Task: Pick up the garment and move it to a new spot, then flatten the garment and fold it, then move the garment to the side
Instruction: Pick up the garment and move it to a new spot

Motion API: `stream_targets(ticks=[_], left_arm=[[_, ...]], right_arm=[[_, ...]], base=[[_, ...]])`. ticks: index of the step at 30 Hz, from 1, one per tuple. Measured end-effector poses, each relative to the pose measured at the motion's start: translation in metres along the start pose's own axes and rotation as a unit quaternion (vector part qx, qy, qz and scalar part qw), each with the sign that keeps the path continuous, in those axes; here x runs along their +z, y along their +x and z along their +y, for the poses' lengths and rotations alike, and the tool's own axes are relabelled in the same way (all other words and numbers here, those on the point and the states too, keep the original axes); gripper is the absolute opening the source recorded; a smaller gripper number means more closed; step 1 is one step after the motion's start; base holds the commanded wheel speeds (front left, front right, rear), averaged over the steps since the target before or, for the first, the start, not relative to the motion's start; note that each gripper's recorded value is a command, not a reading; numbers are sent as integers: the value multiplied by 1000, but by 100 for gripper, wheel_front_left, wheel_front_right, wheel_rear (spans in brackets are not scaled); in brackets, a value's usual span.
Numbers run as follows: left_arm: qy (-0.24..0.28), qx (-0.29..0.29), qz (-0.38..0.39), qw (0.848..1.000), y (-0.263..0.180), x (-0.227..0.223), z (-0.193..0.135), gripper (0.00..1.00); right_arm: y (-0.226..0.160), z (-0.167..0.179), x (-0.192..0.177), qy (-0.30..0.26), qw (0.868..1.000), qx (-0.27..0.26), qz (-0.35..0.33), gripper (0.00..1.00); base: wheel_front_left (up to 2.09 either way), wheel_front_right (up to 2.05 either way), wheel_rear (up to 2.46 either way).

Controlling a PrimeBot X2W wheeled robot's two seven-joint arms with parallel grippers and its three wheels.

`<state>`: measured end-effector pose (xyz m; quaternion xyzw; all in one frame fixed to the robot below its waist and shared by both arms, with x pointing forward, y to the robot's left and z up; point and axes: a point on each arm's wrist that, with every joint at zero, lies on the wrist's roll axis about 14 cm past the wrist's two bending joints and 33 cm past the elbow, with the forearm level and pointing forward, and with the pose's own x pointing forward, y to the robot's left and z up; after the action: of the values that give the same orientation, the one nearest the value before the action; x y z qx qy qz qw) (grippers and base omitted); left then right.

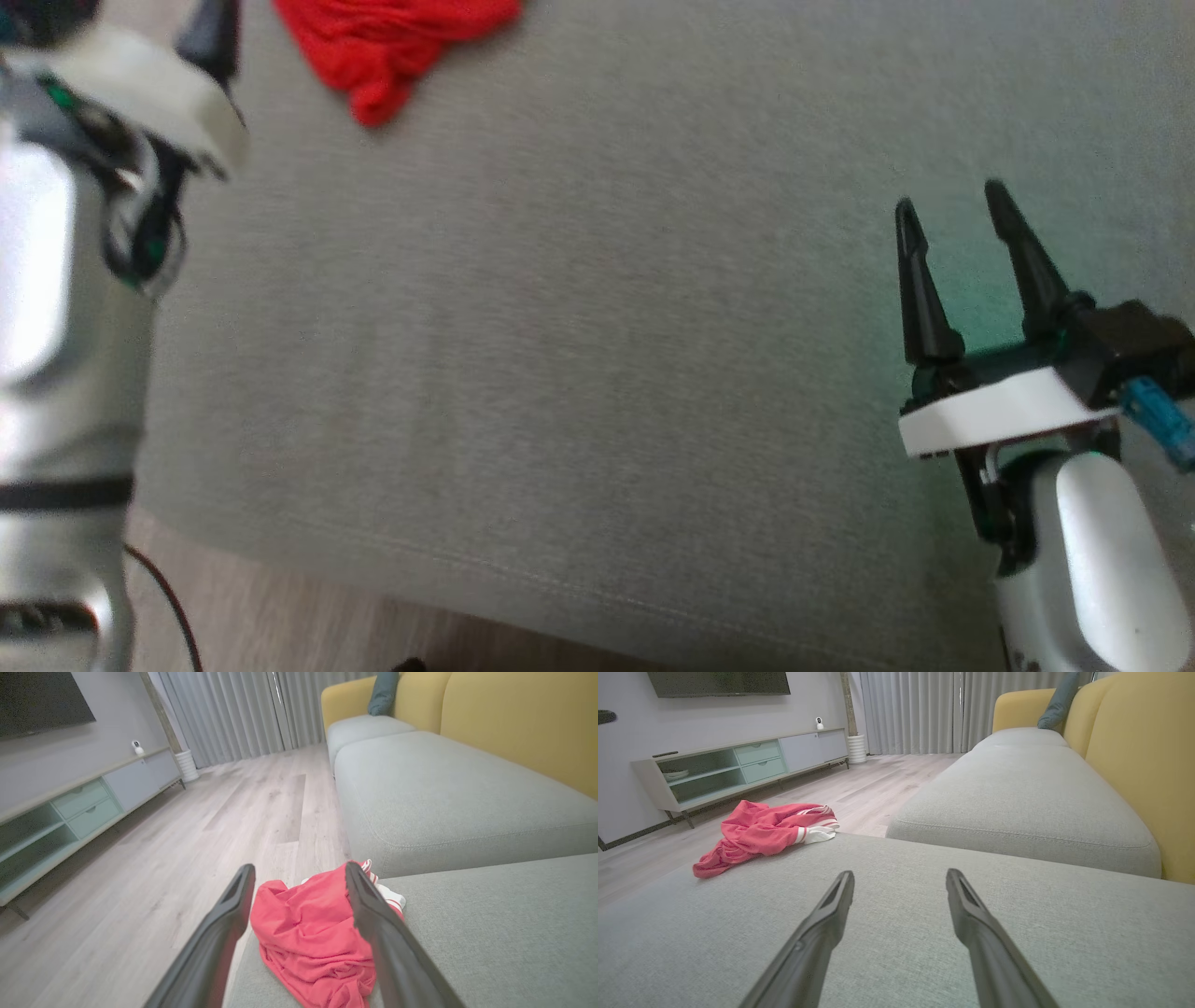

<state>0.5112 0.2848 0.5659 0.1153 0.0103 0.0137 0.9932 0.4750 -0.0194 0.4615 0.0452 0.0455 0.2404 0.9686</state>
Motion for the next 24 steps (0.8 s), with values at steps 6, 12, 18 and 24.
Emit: stream_targets(ticks=[6, 12, 18, 24], left_arm=[[-14, -25, 84, 996, 53, -44, -19, 100], [-30, -81, 201, 976, 78, -120, -71, 100], [-52, -94, 279, 954, 82, -178, -91, 100], [-63, -80, 313, 944, 77, -202, -85, 0]], right_arm=[[-2, -31, -11, -4, 999, -36, 9, 100], [-13, -67, -35, -18, 996, -82, 40, 100], [-20, -87, -48, -23, 992, -108, 57, 100], [-22, -91, -53, -22, 991, -113, 63, 100]], base=[[0, 0, 0], [0, 0, 0], [0, 0, 0], [0, 0, 0]])
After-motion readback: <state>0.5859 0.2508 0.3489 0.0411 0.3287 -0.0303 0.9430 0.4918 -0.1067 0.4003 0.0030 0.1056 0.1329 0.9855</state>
